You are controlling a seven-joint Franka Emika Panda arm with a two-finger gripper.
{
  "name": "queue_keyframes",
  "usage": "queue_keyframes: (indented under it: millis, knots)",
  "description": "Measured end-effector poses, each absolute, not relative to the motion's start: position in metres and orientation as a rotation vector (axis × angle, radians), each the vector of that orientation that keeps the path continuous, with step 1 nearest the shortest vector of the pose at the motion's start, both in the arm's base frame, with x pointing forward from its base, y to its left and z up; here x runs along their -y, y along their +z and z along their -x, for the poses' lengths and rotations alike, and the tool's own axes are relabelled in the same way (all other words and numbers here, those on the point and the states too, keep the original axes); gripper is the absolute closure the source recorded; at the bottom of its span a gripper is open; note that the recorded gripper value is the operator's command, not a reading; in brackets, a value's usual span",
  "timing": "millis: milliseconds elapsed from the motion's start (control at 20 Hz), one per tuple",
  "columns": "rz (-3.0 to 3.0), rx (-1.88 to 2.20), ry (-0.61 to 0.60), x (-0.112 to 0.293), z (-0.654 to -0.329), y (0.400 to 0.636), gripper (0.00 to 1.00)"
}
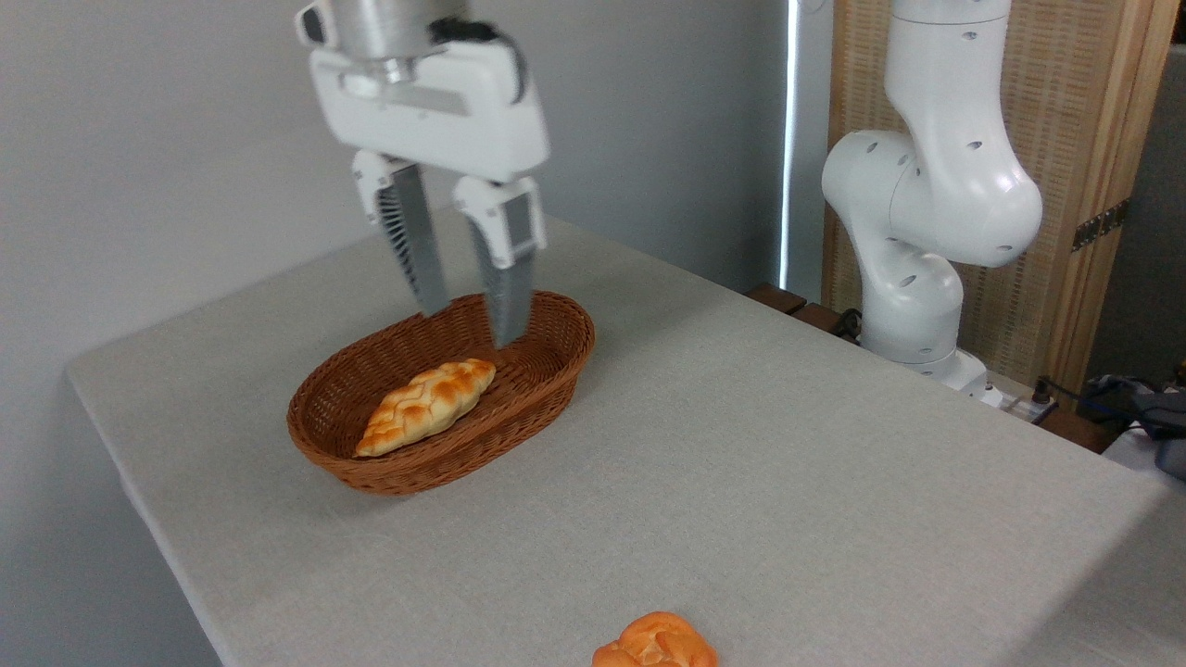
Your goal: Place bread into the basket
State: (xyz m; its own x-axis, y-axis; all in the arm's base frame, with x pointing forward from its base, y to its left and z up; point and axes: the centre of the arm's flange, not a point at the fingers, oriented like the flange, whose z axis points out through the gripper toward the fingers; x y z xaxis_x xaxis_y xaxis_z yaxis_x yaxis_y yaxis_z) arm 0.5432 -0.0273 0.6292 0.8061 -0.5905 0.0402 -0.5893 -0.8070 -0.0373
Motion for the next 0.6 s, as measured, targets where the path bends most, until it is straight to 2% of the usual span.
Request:
queue_keyframes:
  millis: [100, 200, 600]
  knots:
    - [2.986, -0.97, -0.097, -0.005, -0.535, 0.64, 0.0]
    - [3.0, -0.969, -0.11, -0.016, -0.533, 0.642, 0.0]
    - [3.047, -1.058, -0.102, 0.018, -0.539, 0.628, 0.0]
